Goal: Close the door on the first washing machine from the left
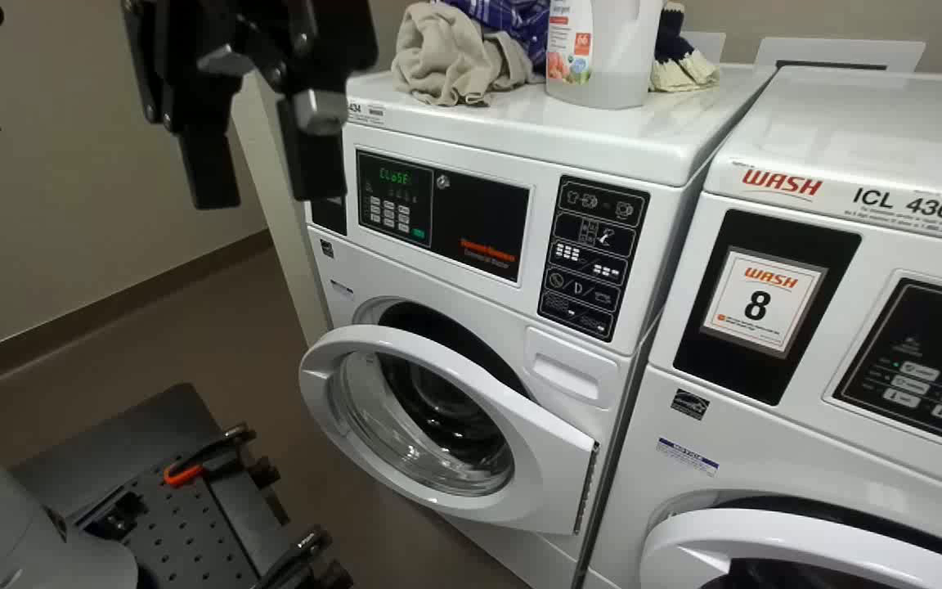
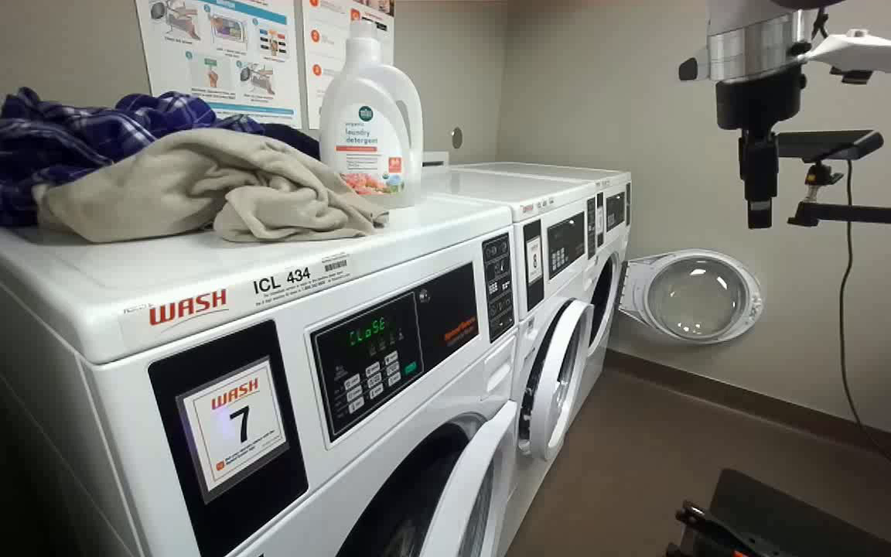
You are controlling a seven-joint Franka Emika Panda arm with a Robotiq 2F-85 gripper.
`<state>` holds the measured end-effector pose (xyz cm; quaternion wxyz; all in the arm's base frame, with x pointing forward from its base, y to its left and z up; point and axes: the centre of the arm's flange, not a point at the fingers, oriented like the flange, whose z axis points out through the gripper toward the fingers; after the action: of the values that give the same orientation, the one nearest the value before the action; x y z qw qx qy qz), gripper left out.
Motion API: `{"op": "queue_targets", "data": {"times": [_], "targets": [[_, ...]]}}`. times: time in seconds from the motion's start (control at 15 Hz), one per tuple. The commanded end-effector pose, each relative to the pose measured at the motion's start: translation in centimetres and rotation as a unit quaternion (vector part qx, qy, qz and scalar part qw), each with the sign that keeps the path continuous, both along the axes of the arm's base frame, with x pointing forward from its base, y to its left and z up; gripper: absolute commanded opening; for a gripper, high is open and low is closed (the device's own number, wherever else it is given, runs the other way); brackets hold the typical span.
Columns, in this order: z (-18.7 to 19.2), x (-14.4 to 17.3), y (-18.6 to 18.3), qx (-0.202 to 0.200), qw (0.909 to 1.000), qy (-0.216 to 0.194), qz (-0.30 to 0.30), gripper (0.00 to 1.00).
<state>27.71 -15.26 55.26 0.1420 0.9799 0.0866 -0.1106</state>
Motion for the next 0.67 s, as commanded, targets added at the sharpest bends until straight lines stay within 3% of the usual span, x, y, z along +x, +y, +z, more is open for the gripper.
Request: {"op": "queue_targets", "data": {"times": [0.0,0.33,0.6], "targets": [[0.0,0.0,0.0,0.0,1.0,0.0,0.0,1.0],[-1.1,0.5,1.0,0.008,0.9998,0.008,0.018,1.0],[-4.1,1.4,3.1,0.018,0.9979,0.033,0.052,1.0]]}}
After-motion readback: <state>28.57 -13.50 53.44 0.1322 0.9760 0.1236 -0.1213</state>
